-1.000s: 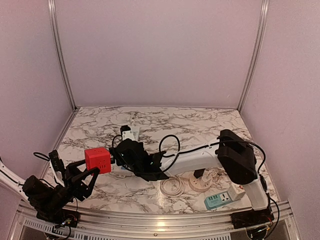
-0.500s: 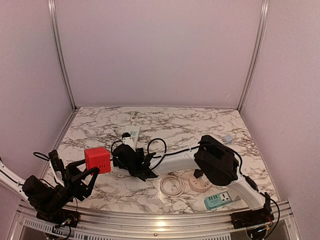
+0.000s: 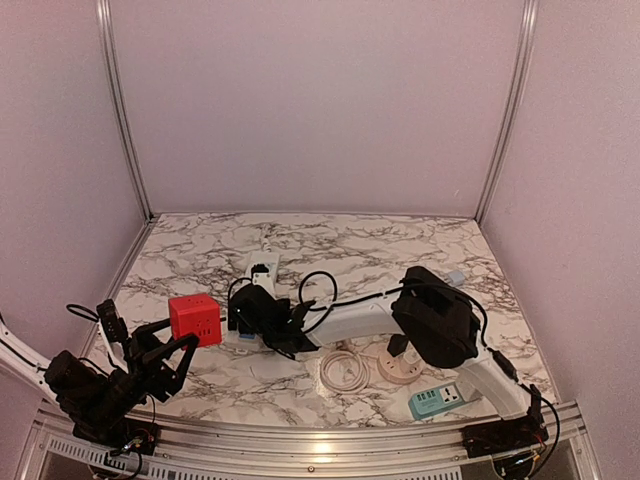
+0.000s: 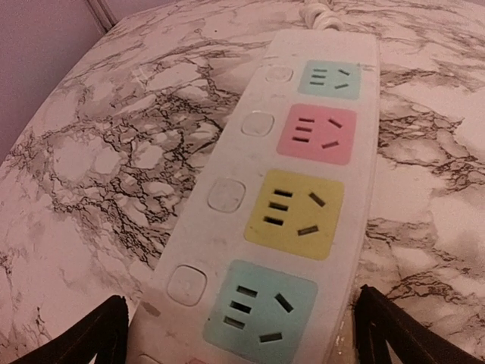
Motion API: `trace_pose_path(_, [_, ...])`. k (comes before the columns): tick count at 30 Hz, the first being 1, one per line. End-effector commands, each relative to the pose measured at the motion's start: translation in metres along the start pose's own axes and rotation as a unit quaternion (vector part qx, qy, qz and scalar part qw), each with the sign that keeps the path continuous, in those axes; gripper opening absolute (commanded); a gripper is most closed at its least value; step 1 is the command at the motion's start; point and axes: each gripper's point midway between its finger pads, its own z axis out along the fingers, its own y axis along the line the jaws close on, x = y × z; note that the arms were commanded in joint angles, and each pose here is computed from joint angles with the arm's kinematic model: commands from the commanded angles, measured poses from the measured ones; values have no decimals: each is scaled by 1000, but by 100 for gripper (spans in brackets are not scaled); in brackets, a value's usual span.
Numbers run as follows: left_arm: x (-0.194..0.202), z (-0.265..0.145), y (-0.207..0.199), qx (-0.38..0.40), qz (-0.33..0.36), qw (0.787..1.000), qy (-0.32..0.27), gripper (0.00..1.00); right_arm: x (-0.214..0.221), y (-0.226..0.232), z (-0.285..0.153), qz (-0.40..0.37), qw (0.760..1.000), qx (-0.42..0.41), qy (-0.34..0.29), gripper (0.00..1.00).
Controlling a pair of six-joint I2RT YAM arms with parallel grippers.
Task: Insert the plug
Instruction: Move the socket to the center of the board.
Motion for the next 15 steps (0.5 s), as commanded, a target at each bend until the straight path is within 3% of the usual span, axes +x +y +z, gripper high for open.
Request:
trace_pose_path(1, [27, -17, 20, -3, 18, 1000, 15, 0, 9, -21, 2, -37, 997, 68, 17, 99])
trace_pose_path(5, [27, -18, 20, -2, 14, 1000, 14, 0, 21, -48, 5, -41, 993, 101, 42, 99])
trace_pose_path(15, [26, -18, 19, 1, 11, 1000, 13, 0, 11, -100, -40, -58, 986, 151, 47, 99])
